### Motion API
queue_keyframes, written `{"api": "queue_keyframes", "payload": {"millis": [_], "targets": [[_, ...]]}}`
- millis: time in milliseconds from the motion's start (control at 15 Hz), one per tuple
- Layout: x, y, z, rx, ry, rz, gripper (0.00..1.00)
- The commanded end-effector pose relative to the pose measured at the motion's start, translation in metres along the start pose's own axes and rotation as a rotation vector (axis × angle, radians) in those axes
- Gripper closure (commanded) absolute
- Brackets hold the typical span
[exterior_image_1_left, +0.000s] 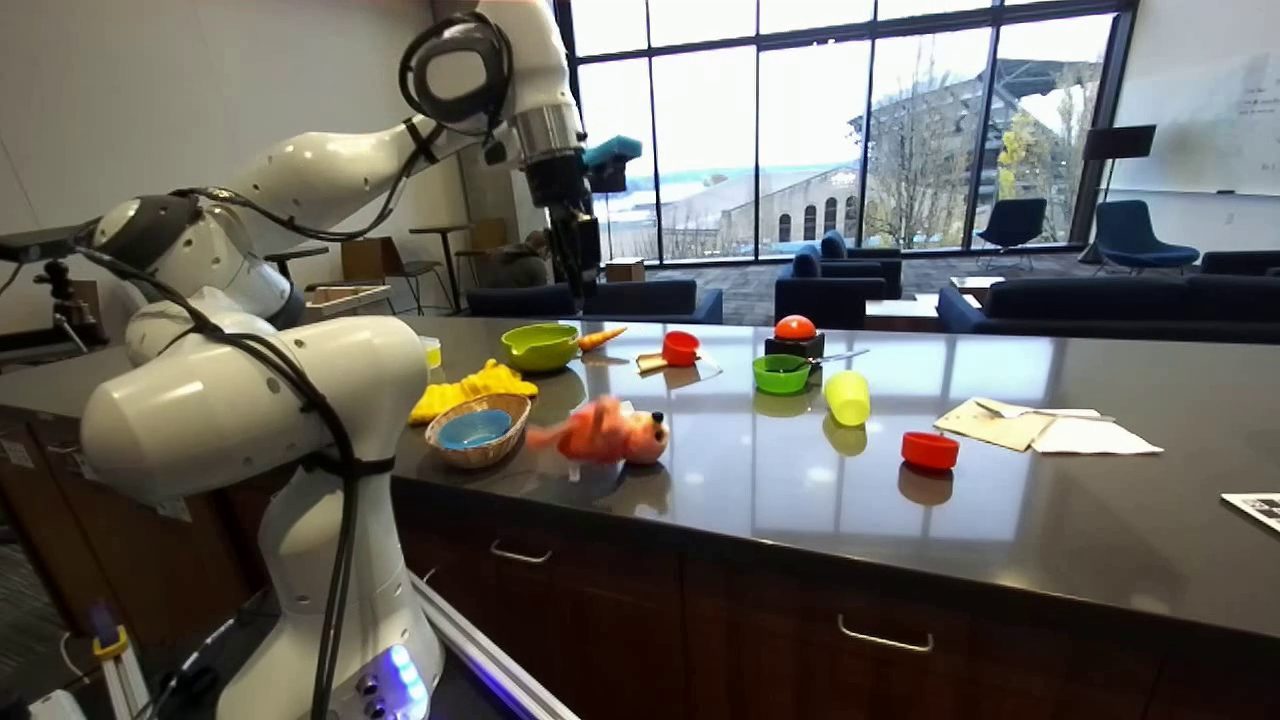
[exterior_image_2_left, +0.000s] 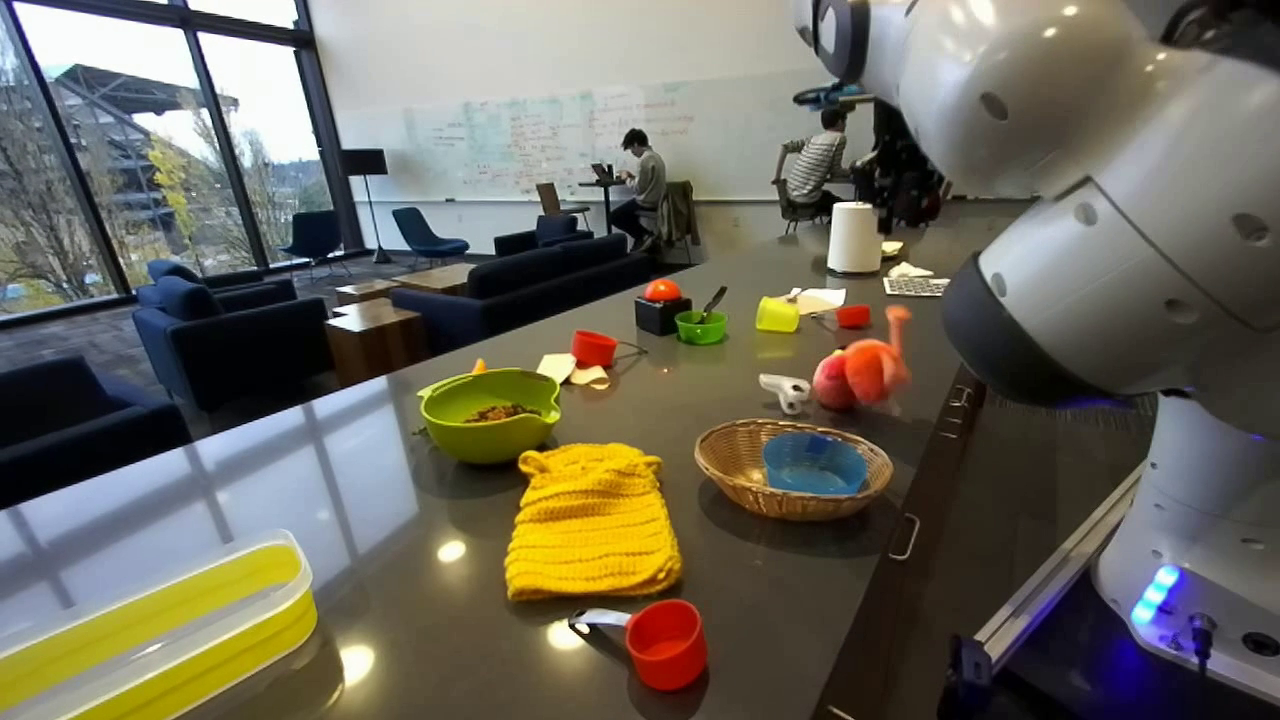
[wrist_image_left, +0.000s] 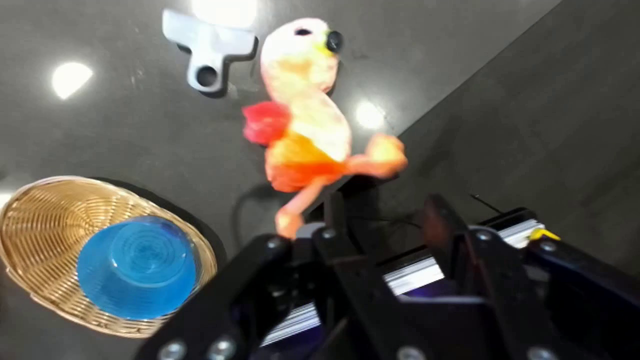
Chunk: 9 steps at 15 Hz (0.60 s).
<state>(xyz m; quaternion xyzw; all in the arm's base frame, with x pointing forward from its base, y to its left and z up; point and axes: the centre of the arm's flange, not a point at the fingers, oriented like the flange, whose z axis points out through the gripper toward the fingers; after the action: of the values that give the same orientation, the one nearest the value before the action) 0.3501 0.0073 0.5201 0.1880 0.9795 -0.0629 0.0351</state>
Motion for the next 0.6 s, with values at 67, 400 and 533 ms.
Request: {"api": "queue_keyframes", "payload": {"millis": [67, 400, 533], "targets": [[-0.027, -0.047, 0.122, -0.186, 0.188, 0.078, 0.18], [-0.046, -0.064, 0.266, -0.367, 0.404, 0.126, 0.09], [-0.043, -0.059, 0.303, -0.432, 0.486, 0.125, 0.30]]}}
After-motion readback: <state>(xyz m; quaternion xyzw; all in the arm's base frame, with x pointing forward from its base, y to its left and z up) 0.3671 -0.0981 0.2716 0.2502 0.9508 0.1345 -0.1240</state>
